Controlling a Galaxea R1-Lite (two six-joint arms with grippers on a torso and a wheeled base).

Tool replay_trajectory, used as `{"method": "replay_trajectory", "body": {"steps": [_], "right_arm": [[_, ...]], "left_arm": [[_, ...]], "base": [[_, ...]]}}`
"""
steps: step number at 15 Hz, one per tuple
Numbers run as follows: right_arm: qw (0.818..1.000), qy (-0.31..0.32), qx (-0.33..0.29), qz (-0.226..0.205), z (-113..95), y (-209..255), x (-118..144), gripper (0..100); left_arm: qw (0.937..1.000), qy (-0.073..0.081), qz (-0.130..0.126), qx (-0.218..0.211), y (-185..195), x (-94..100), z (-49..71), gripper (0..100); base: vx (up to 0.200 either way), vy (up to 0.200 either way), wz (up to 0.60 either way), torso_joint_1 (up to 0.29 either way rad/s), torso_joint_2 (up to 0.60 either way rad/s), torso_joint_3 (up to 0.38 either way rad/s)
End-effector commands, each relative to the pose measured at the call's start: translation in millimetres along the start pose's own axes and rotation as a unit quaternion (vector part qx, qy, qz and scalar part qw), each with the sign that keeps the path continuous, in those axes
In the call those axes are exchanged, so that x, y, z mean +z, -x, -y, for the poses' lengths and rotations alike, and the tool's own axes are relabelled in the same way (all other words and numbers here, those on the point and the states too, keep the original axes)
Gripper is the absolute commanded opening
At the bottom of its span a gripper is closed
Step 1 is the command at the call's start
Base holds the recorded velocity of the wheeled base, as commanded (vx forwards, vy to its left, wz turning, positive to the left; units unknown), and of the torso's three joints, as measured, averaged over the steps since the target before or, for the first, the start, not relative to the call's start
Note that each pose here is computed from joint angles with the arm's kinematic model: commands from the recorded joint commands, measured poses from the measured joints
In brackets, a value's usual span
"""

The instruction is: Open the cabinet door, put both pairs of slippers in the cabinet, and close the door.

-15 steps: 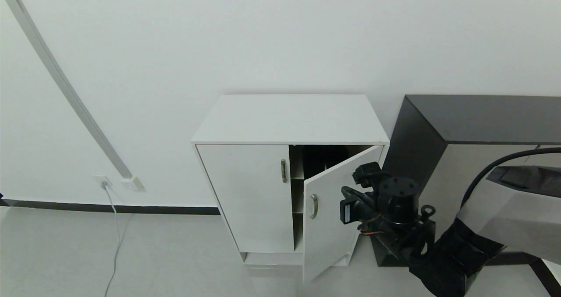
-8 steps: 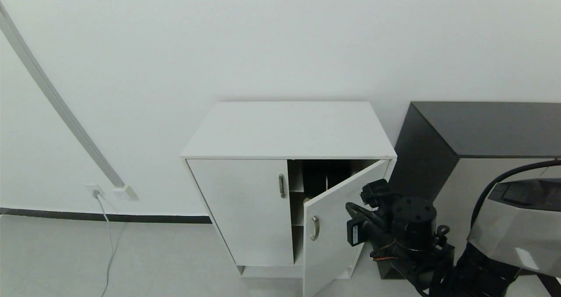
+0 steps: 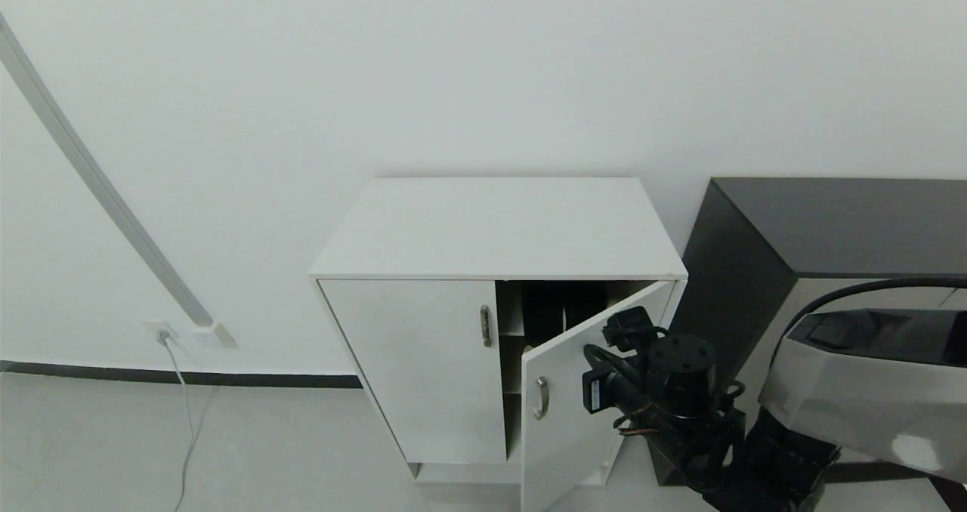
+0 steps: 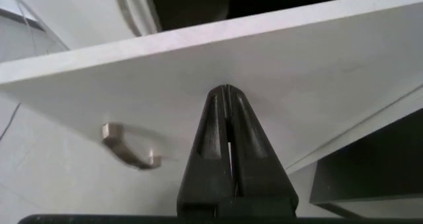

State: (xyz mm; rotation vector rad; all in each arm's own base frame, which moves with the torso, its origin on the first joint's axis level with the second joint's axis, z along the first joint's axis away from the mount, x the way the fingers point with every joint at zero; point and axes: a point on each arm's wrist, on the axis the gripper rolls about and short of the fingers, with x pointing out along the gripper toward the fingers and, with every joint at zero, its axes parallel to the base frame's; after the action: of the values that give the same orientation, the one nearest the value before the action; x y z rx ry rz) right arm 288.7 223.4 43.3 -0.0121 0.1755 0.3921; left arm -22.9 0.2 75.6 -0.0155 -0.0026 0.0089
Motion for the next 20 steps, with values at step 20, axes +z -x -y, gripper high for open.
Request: {"method": "replay_trajectory", "body": {"steps": [20], "right_arm": [[0.998,-0.01,-0.058,0.013,31,-81,6,0]], "left_arm": [[1.0,0.0,-0.001,0.0,0,0.1,0.0,0]], "base": [[0.0,0.0,0.0,0.0,0.0,0.0]]}}
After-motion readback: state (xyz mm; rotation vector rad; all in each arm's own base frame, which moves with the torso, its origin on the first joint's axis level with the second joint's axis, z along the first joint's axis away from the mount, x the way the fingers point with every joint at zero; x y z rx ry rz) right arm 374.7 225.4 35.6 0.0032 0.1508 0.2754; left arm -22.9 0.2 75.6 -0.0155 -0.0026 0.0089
